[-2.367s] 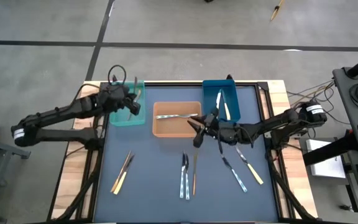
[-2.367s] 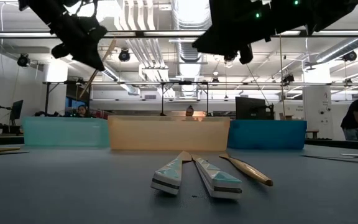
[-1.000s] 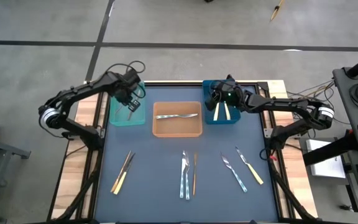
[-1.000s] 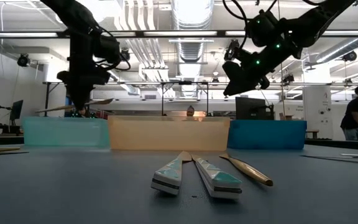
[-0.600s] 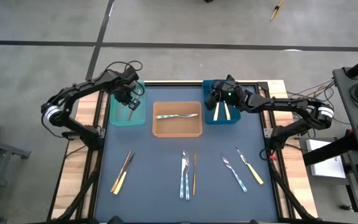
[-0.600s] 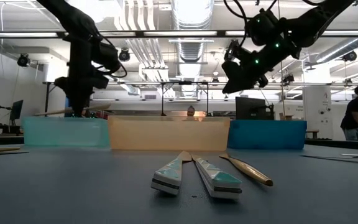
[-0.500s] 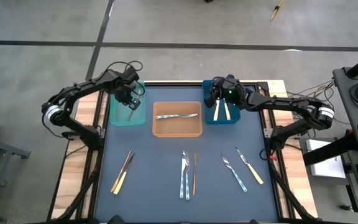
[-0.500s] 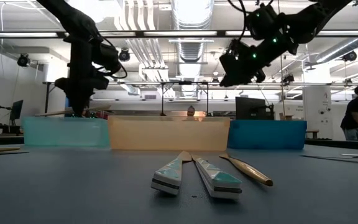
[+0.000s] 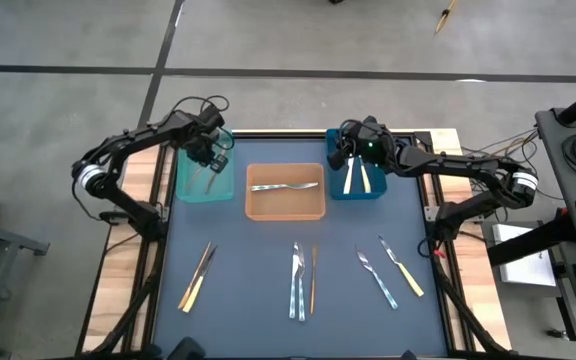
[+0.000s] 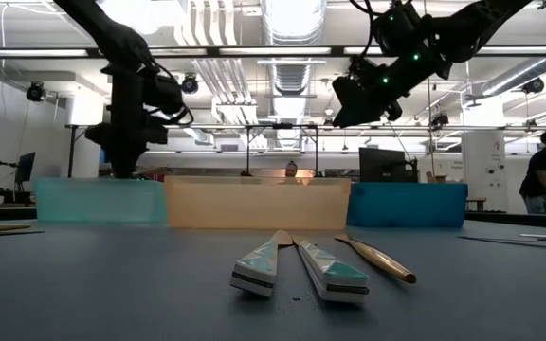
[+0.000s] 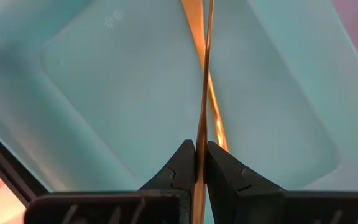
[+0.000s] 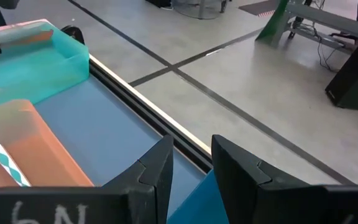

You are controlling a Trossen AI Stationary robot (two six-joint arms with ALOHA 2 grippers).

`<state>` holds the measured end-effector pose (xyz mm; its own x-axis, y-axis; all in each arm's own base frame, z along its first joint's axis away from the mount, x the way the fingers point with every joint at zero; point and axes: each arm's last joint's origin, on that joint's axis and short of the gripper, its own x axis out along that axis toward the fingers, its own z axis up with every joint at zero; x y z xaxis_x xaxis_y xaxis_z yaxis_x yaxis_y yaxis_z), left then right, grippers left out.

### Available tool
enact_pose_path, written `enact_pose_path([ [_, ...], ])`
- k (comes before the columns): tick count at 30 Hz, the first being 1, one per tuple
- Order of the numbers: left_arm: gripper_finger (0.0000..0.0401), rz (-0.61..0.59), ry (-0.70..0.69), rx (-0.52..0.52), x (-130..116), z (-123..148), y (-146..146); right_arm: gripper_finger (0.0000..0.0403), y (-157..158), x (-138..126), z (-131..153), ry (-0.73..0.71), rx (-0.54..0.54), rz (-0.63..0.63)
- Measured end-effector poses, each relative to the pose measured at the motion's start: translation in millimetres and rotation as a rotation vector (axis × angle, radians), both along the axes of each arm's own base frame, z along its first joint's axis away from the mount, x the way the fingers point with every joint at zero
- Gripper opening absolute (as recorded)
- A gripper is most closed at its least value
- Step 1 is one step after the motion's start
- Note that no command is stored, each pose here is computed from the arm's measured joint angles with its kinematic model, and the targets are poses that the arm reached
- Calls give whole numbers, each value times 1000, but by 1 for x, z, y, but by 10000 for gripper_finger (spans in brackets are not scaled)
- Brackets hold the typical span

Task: Sort silverware by color (type)
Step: Put the gold knife into the green bin

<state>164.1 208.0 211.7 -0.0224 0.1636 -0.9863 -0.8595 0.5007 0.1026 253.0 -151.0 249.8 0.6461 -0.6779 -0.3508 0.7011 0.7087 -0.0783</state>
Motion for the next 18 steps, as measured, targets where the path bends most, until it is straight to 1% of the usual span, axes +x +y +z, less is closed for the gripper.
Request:
enact_pose_path([
  [13,6,3,50,-59,7,-26,11,102,-2,-1,0,6,-8,-6],
  [18,6,-3,61,-72,8,-32,13,102,-2,-1,0,5,-8,-6],
])
